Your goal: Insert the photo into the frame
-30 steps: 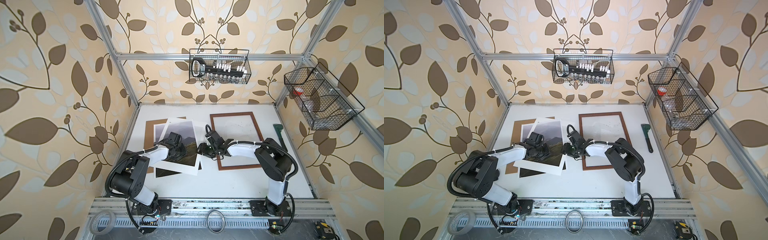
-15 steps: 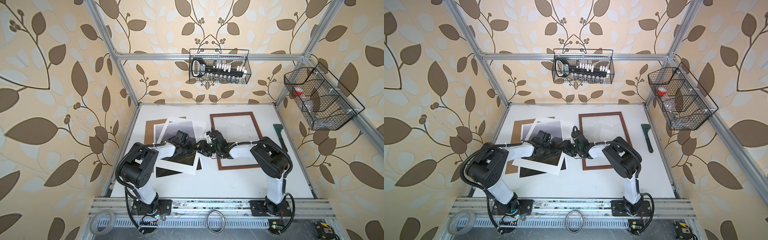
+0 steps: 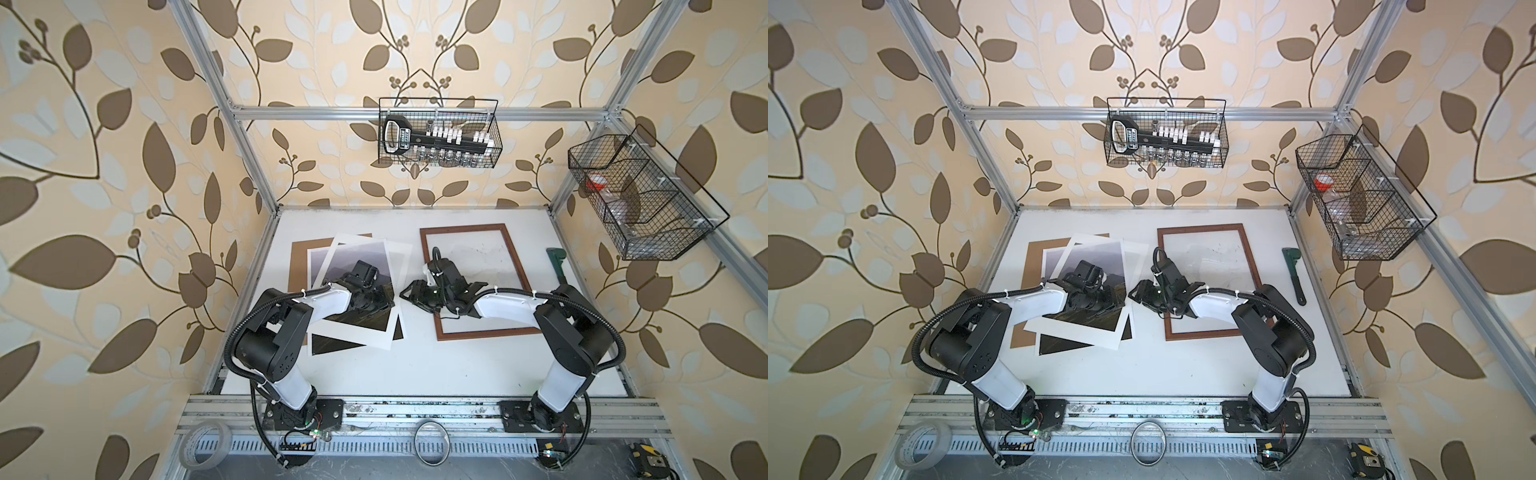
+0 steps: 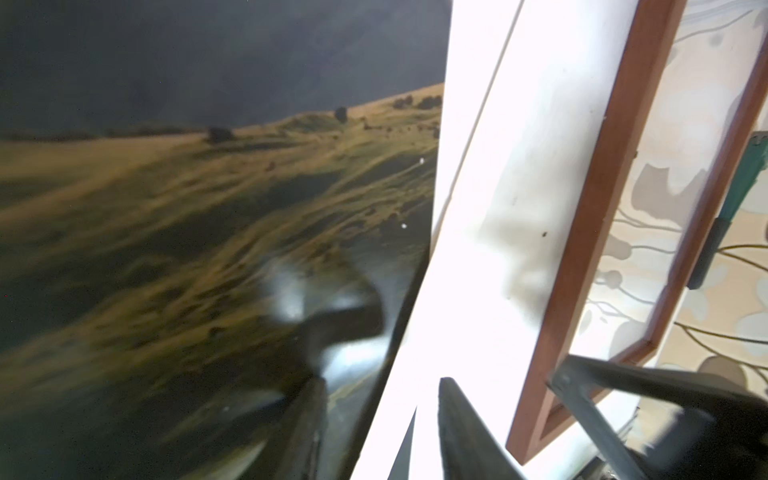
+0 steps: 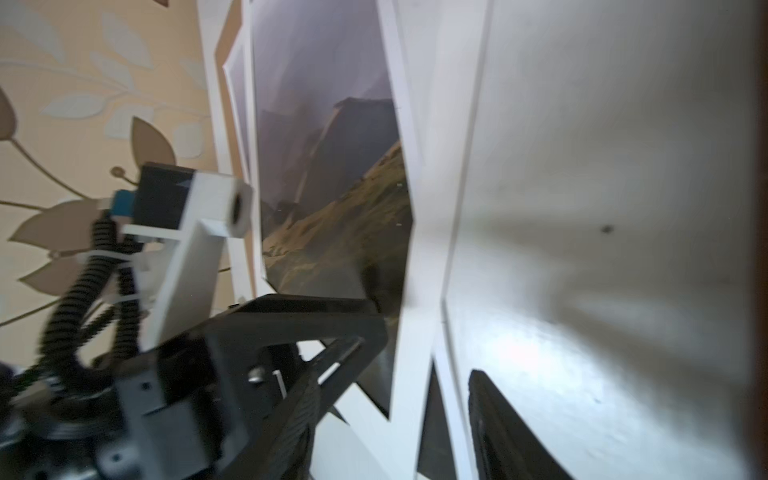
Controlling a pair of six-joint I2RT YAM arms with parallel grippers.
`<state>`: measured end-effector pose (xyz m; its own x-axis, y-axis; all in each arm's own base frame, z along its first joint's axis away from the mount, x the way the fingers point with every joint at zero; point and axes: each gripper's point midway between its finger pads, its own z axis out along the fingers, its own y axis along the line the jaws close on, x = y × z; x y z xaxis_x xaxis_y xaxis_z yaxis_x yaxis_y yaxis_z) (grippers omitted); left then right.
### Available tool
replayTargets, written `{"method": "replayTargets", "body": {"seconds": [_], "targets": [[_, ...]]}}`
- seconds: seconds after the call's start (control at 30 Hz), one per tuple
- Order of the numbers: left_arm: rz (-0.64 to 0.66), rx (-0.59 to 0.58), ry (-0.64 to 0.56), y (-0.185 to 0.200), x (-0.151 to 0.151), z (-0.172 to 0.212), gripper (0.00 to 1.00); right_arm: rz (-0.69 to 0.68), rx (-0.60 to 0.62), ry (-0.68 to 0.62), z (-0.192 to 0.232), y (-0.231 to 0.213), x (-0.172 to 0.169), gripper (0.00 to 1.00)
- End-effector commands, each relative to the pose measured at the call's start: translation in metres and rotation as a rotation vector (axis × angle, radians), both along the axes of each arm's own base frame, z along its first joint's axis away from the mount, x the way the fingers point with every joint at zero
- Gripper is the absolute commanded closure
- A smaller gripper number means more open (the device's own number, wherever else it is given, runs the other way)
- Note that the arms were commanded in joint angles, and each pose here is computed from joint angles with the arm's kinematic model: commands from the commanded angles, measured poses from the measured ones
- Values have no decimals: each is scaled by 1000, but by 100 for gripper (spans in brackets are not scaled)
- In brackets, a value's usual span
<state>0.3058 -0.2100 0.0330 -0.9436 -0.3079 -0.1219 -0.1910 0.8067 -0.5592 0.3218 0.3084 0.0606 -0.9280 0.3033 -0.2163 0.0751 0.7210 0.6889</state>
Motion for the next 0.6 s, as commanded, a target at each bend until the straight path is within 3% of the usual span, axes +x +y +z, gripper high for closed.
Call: {"method": "replayTargets", "body": {"seconds": [0.0, 0.23, 0.37, 0.57], "targets": [[-27, 87, 120, 0, -24, -23, 45, -29, -111, -7, -7, -29, -6, 42], [-64, 42, 156, -30, -26, -30, 41, -52, -146, -32, -3, -50, -8, 41], [-58, -135, 129, -71, -9, -10, 42, -49, -153, -27, -5, -58, -15, 42], [-56, -209, 58, -72, 3, 13, 43, -23, -160, -16, -10, -47, -24, 42]]}}
